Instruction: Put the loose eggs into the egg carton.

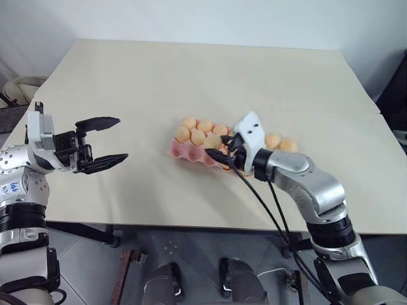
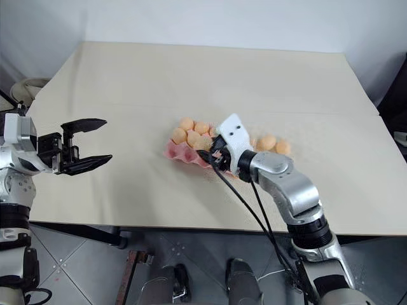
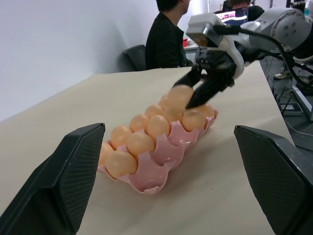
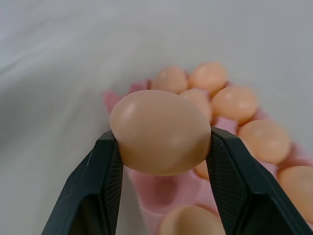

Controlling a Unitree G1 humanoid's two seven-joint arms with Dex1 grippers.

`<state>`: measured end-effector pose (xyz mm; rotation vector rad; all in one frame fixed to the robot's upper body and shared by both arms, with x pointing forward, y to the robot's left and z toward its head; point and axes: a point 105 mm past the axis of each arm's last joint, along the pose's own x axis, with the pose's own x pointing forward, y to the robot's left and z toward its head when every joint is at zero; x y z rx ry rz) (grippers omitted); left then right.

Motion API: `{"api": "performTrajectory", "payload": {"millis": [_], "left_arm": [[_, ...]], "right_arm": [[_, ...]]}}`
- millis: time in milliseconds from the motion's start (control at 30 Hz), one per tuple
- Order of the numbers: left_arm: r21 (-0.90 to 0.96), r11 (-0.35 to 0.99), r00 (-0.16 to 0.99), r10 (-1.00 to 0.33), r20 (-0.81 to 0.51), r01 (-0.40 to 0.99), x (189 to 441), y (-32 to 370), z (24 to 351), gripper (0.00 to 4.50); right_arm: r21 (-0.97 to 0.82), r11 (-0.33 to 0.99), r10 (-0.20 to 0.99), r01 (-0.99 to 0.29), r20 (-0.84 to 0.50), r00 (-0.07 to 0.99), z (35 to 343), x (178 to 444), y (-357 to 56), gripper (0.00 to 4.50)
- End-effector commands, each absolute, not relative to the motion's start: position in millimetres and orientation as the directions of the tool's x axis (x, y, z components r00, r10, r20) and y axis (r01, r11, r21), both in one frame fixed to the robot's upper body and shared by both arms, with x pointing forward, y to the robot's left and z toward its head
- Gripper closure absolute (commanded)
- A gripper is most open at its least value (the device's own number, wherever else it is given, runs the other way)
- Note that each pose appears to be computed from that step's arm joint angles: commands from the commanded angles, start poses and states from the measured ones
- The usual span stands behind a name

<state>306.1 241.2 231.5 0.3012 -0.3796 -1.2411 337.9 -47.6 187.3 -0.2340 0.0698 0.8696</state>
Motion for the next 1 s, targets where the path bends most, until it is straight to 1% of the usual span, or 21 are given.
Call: {"api": "performTrajectory", "payload": {"millis": [33, 133, 267, 500, 567, 600, 667, 733, 767, 867, 1000], "left_arm": [[0.467, 0.231, 0.219, -0.972, 0.081, 0.853, 292.4, 243.7, 235.3, 0.00], [0.468, 0.238, 0.225, -0.971, 0.085, 0.851, 291.8, 244.0, 235.4, 0.00], [0.471, 0.243, 0.228, -0.970, 0.088, 0.848, 291.3, 243.8, 235.4, 0.00], [0.475, 0.248, 0.233, -0.968, 0.092, 0.844, 290.1, 243.3, 235.1, 0.00], [0.476, 0.249, 0.234, -0.968, 0.092, 0.844, 290.1, 243.6, 235.1, 0.00], [0.476, 0.250, 0.235, -0.968, 0.093, 0.843, 290.1, 243.7, 235.2, 0.00], [0.477, 0.252, 0.236, -0.967, 0.093, 0.842, 290.2, 244.1, 235.4, 0.00], [0.478, 0.253, 0.238, -0.967, 0.094, 0.841, 290.4, 244.3, 235.4, 0.00], [0.477, 0.253, 0.238, -0.967, 0.094, 0.841, 290.6, 244.4, 235.1, 0.00], [0.477, 0.254, 0.238, -0.967, 0.095, 0.842, 290.9, 244.4, 234.7, 0.00], [0.478, 0.254, 0.238, -0.967, 0.096, 0.841, 292.3, 244.7, 235.3, 0.00]], "right_arm": [[-0.211, 0.590, 0.765, -0.780, -0.164, 0.623, 188.8, 335.3, -39.8, 2.31], [-0.213, 0.581, 0.769, -0.786, -0.172, 0.615, 185.2, 336.1, -35.4, 2.31], [-0.227, 0.584, 0.763, -0.779, -0.175, 0.623, 181.6, 344.2, -28.9, 2.31], [-0.265, 0.584, 0.753, -0.767, -0.177, 0.634, 180.6, 352.5, -28.2, 2.31], [-0.271, 0.576, 0.756, -0.771, -0.182, 0.628, 179.9, 351.8, -28.1, 1.72], [-0.267, 0.564, 0.766, -0.782, -0.186, 0.616, 179.9, 349.1, -27.4, 1.53], [-0.263, 0.545, 0.780, -0.796, -0.188, 0.597, 180.7, 344.4, -26.3, 0.86], [-0.266, 0.548, 0.779, -0.793, -0.182, 0.600, 182.2, 344.0, -27.3, 0.20], [-0.273, 0.548, 0.779, -0.791, -0.176, 0.601, 183.7, 344.0, -27.7, 0.04], [-0.281, 0.543, 0.788, -0.791, -0.156, 0.596, 192.5, 341.7, -29.2, 0.04], [-0.293, 0.529, 0.812, -0.797, -0.099, 0.576, 217.2, 332.8, -40.1, 0.04]]}}
